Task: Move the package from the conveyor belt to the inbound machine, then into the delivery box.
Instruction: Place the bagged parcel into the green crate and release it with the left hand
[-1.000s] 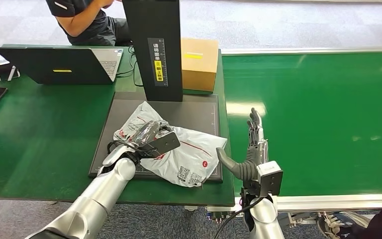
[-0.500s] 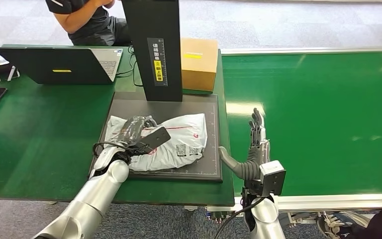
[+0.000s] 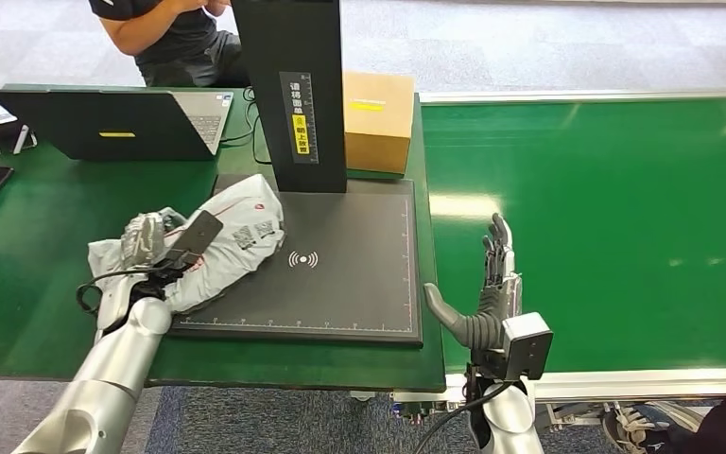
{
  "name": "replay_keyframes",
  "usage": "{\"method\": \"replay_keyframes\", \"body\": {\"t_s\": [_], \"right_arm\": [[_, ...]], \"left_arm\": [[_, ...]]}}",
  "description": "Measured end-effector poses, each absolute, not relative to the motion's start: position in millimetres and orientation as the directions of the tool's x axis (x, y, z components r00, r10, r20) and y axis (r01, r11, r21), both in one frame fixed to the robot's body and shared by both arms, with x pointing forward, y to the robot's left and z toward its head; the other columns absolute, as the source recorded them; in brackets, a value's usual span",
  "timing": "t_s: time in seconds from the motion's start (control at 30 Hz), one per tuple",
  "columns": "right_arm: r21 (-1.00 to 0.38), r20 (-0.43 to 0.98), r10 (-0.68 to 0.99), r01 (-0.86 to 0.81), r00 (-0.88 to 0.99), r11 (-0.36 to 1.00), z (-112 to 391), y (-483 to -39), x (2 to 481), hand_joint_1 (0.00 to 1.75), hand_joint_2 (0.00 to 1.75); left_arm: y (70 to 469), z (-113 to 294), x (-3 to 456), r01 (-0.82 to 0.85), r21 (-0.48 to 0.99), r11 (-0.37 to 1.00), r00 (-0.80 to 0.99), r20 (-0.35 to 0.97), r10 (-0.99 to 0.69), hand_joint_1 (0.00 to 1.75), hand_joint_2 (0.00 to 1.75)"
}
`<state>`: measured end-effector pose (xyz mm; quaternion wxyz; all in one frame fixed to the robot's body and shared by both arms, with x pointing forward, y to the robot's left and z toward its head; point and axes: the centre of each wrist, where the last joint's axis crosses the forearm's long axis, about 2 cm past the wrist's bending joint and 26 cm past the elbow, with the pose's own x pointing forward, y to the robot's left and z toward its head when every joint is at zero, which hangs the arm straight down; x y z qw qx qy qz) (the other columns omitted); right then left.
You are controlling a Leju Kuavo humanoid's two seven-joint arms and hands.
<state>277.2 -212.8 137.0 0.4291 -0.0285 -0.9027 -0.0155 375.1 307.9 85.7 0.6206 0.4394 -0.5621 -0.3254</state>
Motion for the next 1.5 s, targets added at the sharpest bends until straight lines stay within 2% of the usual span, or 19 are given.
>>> {"method": "replay_keyframes", "body": {"t_s": [0.27, 0.37, 0.4, 0.43, 0.47, 0.5, 0.57, 0.73, 0.87, 1.13, 1.33, 1.43, 1.5], "right_arm": [[0.015, 0.780, 0.057, 0.109, -0.623, 0.994, 137.6, -215.7, 269.5, 0.00, 1.75], [0.023, 0.778, 0.057, 0.119, -0.625, 0.993, 139.8, -216.6, 268.7, 0.00, 1.75], [0.025, 0.778, 0.057, 0.121, -0.626, 0.992, 140.6, -216.8, 268.6, 0.00, 1.75], [0.026, 0.777, 0.057, 0.123, -0.627, 0.992, 141.2, -217.0, 268.5, 0.00, 1.75], [0.027, 0.776, 0.058, 0.125, -0.628, 0.992, 141.8, -217.2, 268.5, 0.00, 1.75], [0.028, 0.775, 0.059, 0.128, -0.629, 0.991, 142.4, -217.4, 268.3, 0.00, 1.75], [0.030, 0.774, 0.061, 0.133, -0.630, 0.991, 143.1, -217.7, 267.7, 0.00, 1.75], [0.032, 0.776, 0.062, 0.137, -0.628, 0.990, 145.0, -218.6, 266.0, 0.00, 1.75], [0.032, 0.776, 0.057, 0.130, -0.628, 0.991, 146.2, -218.8, 265.7, 0.00, 1.75], [0.027, 0.773, 0.049, 0.110, -0.633, 0.994, 147.5, -218.8, 265.4, 0.00, 1.75], [0.026, 0.772, 0.048, 0.107, -0.634, 0.994, 147.6, -218.9, 265.4, 0.00, 1.75], [0.023, 0.770, 0.045, 0.098, -0.636, 0.995, 148.0, -219.1, 265.4, 0.00, 1.75], [0.020, 0.768, 0.036, 0.080, -0.640, 0.997, 148.3, -218.8, 266.0, 0.00, 1.75]], "left_arm": [[371.4, 81.8, 360.4, -0.286, 0.888, 0.361, 0.351, 0.447, -0.823, 1.73, 1.75], [385.8, 81.9, 355.8, -0.335, 0.878, 0.343, 0.381, 0.459, -0.802, 0.70, 1.75], [389.0, 82.2, 354.8, -0.348, 0.874, 0.338, 0.386, 0.462, -0.798, 0.53, 1.75], [391.5, 82.6, 354.1, -0.360, 0.871, 0.334, 0.389, 0.465, -0.795, 0.70, 1.75], [393.4, 83.0, 353.6, -0.370, 0.869, 0.329, 0.392, 0.467, -0.792, 0.62, 1.75], [395.2, 83.4, 353.0, -0.381, 0.866, 0.323, 0.393, 0.468, -0.791, 0.50, 1.75], [397.9, 84.5, 352.0, -0.404, 0.862, 0.307, 0.393, 0.467, -0.792, 0.00, 1.75], [400.8, 89.2, 349.1, -0.487, 0.830, 0.272, 0.344, 0.468, -0.814, 0.00, 1.75], [397.3, 91.6, 345.8, -0.536, 0.792, 0.293, 0.289, 0.498, -0.818, 0.00, 0.00], [376.0, 99.6, 335.9, -0.645, 0.631, 0.431, 0.069, 0.610, -0.789, 0.00, 0.00], [364.3, 106.9, 333.2, -0.660, 0.571, 0.488, -0.010, 0.643, -0.766, 0.00, 0.00], [352.8, 107.9, 331.5, -0.597, 0.465, 0.654, -0.161, 0.729, -0.665, 0.00, 0.00], [338.1, 107.0, 329.5, -0.475, 0.332, 0.815, -0.304, 0.808, -0.506, 0.00, 0.00]]}}
